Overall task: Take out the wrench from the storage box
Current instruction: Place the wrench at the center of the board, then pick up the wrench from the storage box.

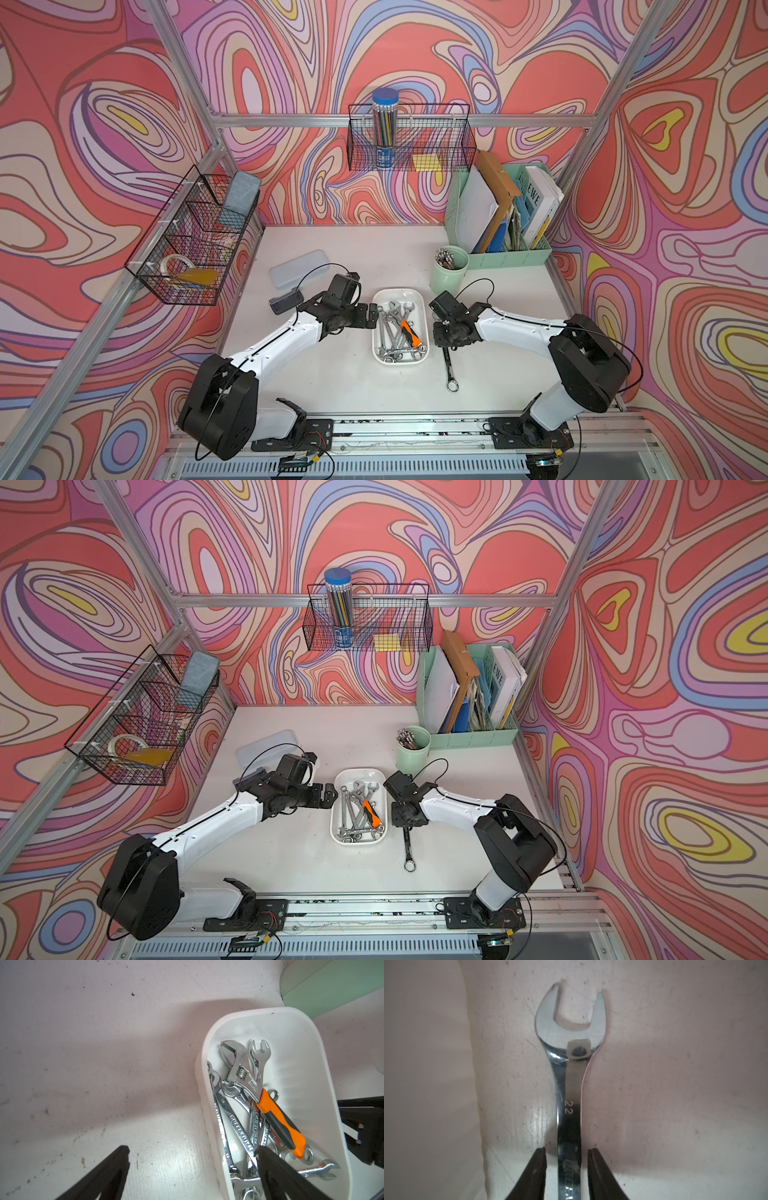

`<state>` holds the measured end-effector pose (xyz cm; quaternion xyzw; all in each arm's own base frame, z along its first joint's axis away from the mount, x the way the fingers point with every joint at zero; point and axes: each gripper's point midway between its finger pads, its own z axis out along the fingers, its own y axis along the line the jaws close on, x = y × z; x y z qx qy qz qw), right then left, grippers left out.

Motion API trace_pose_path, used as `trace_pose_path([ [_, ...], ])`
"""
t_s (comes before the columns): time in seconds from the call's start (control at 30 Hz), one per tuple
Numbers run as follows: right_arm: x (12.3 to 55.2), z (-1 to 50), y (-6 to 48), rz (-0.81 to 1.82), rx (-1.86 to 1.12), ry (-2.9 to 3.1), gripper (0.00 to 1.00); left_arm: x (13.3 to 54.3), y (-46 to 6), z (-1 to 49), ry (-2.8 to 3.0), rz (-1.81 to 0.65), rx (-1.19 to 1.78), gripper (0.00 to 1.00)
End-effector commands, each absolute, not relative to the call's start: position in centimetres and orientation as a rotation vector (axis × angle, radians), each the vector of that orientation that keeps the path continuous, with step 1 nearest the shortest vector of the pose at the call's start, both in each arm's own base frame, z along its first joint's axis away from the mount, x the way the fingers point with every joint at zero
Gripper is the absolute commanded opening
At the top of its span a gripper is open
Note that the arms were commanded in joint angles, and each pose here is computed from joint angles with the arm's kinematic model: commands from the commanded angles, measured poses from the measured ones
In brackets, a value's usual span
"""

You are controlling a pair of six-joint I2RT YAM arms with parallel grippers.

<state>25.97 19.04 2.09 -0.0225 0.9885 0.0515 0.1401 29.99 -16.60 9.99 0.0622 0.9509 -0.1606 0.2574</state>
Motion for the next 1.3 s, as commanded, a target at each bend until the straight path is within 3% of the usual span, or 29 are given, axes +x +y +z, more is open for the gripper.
trace_pose_path([
  [0.0,26.7,2.5,19.1,0.141,-0.061,2.84,0.36,29.9,-16.6,9.8,2.594,-0.441,0.177,0.99],
  [0.27,26.2,8.8,20.1,0.253,-0.136,2.744,0.37,29.6,-16.2,10.3,2.603,-0.416,0.187,0.99],
  [0.5,23.5,13.9,26.8,0.344,-0.808,2.608,0.41,29.1,-15.1,10.6,2.614,-0.366,0.16,0.99],
  [0.8,23.1,10.6,30.8,0.307,-1.396,2.498,0.44,28.5,-14.2,11.2,2.619,-0.344,0.127,0.99],
  [1.27,22.0,5.0,31.8,0.343,-1.612,2.57,0.43,27.8,-13.0,10.8,2.639,-0.295,0.116,0.99],
])
